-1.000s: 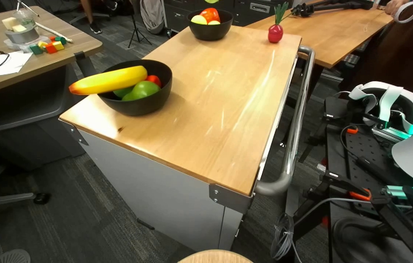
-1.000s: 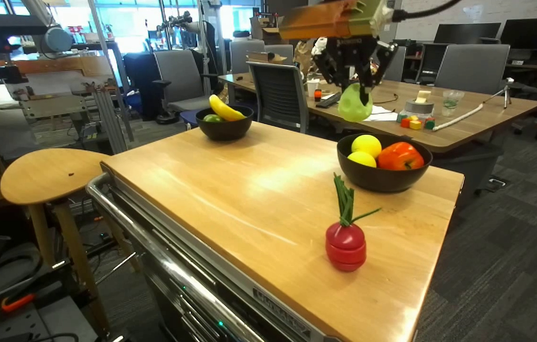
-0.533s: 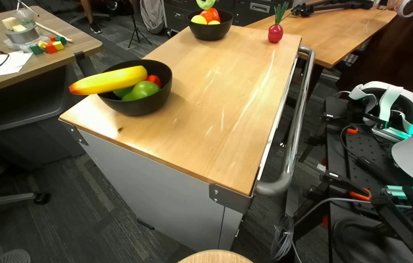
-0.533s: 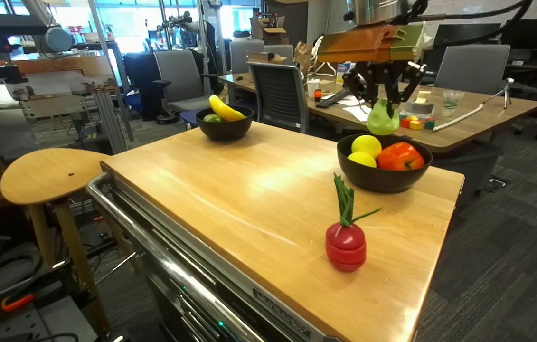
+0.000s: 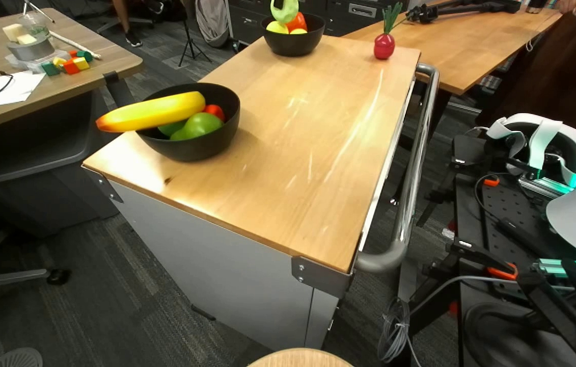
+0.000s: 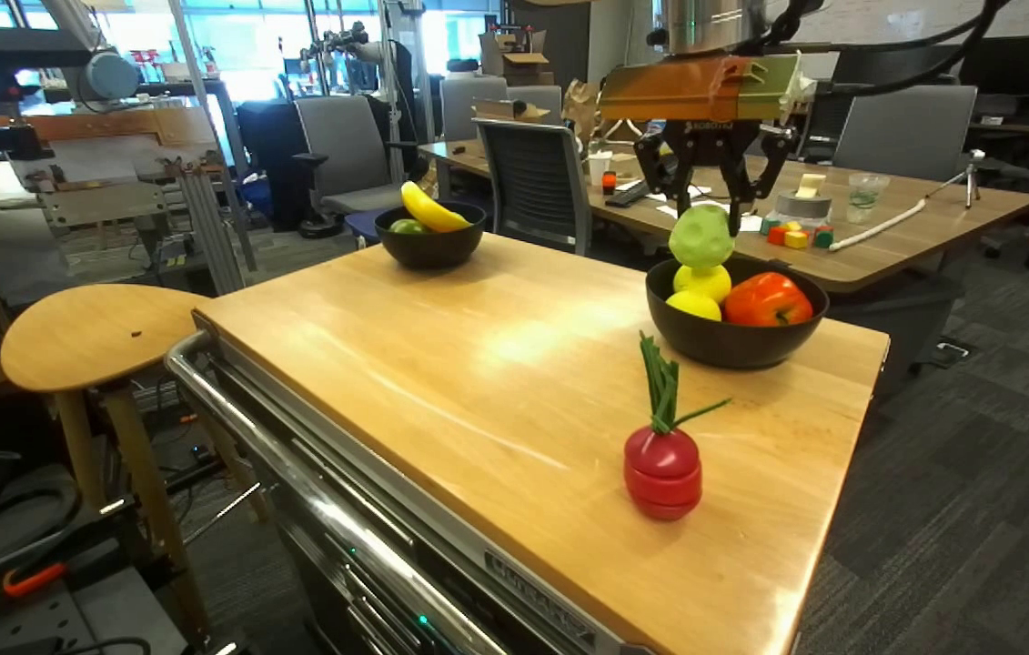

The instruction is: Put the fruits in the bowls

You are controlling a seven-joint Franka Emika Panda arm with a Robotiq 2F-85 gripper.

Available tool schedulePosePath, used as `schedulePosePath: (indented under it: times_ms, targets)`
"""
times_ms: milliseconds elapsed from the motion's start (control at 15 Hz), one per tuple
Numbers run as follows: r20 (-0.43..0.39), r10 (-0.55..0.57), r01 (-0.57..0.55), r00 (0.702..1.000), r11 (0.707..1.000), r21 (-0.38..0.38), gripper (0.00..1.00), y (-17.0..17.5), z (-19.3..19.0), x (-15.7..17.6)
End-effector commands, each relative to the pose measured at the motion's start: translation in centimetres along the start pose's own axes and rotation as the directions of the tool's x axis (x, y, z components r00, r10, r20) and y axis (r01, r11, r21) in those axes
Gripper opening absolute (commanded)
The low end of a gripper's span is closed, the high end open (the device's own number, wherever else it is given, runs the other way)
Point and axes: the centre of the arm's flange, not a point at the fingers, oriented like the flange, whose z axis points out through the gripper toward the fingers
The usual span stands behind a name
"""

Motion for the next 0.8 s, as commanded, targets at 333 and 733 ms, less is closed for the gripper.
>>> schedulePosePath:
  times_ms: [333,733]
  targets:
    - [0.059,-0.008,0.008,0.998,1.000,-0.004,1.00,0.3,-2.0,-1.5]
    - [0.243,-0.041,0.011,0.969,0.992,0.122,1.00,-0.3,-6.1,-8.1]
